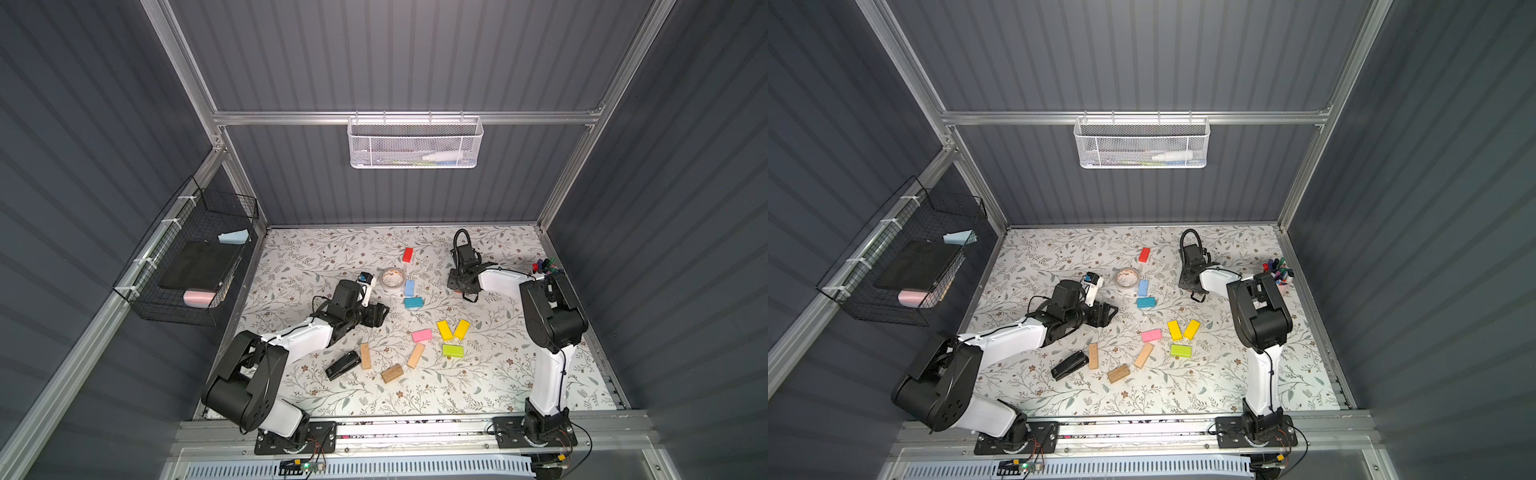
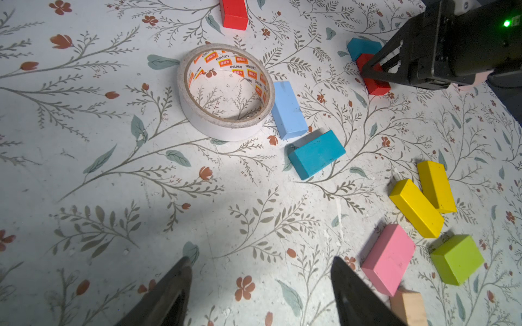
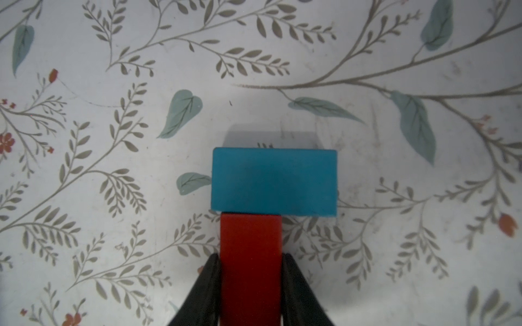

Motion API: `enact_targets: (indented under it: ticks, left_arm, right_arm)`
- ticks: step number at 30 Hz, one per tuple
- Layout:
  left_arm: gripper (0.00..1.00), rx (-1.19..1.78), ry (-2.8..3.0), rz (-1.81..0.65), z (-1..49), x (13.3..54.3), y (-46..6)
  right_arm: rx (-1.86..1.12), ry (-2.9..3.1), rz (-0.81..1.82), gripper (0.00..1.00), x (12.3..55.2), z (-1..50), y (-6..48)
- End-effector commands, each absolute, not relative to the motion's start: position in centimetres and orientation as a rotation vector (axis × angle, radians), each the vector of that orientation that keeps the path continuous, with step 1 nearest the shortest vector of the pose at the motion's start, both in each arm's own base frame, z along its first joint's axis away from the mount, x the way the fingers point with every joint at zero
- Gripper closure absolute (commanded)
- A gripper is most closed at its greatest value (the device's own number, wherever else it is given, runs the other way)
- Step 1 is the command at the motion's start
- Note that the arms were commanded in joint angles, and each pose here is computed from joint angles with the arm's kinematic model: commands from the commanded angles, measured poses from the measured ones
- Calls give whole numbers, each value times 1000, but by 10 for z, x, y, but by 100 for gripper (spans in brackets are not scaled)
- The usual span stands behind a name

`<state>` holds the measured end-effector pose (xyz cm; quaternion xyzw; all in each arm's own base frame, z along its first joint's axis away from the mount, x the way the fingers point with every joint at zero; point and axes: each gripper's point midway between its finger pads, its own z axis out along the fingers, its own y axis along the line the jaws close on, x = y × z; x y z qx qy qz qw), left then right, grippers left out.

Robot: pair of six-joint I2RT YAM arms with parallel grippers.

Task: Assemble the letter c with building blocks
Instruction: Assemble the building block at the center of the board.

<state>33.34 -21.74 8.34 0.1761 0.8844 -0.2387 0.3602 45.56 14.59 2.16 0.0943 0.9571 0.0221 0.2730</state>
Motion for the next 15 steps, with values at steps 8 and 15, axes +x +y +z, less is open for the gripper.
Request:
enact_targets:
  ticks: [8,15]
  left_arm:
    - [24,489,2262,-609,92,334,-221]
    - [24,489,2263,-609,91,334,-221]
  right_arm:
    - [249,2635,41,55,445,8,143]
    - [251,2621,52,52,437,24,140]
